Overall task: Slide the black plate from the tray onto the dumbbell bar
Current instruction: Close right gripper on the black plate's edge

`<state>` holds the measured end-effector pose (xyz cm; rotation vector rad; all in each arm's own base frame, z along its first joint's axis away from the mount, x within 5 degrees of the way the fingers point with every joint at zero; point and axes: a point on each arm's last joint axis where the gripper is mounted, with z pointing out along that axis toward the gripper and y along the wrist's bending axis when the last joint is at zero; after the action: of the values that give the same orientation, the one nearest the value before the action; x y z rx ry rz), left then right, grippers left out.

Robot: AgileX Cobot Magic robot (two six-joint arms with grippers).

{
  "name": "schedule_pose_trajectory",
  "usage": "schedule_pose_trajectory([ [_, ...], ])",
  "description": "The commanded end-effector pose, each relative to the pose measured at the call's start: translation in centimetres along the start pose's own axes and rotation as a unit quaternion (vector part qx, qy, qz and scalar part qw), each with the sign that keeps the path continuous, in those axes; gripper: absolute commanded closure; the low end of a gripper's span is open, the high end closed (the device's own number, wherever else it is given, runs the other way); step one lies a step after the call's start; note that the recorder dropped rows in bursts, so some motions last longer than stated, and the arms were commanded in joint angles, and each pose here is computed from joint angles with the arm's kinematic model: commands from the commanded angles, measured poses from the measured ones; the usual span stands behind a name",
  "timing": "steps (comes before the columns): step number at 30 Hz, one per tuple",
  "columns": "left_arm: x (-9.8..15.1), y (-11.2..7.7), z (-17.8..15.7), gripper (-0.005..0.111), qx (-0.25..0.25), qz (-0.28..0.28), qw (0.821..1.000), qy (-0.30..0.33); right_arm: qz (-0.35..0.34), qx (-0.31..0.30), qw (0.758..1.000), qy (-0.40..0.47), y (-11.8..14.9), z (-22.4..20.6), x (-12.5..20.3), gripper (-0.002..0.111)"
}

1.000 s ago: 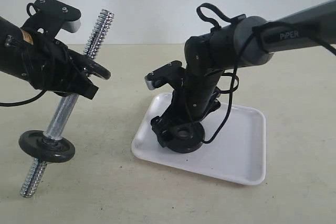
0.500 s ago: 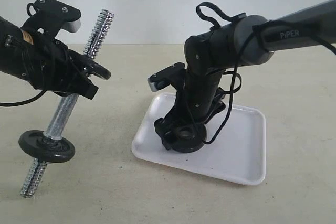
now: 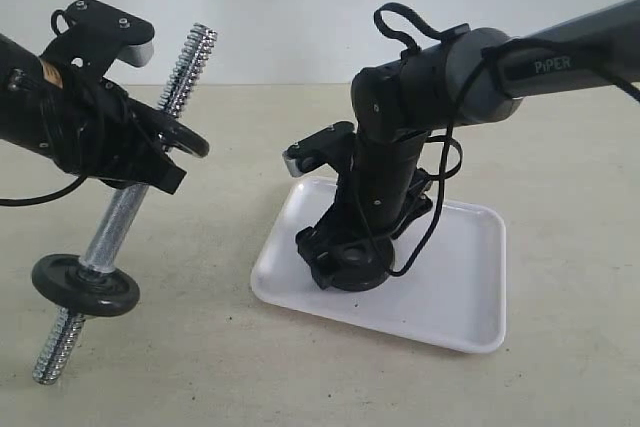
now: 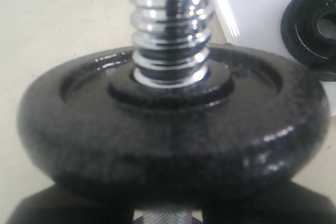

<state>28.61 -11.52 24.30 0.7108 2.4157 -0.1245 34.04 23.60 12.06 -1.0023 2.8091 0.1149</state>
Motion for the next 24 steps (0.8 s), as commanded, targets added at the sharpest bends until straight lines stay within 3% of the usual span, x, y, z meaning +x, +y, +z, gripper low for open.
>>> schedule_pose_trajectory([
  [1,-2.52,0.47,-2.40,0.102,-0.024,0.003,0.994,-0.104,0.030,-0.015,0.998,0.046,-0.19,1.47,1.14,0.003],
  [24,-2.52,0.47,-2.40,0.102,-0.024,0.003,0.994,-0.104,0.099,-0.004,0.993,0.059,-0.31,1.45,1.38,0.003],
])
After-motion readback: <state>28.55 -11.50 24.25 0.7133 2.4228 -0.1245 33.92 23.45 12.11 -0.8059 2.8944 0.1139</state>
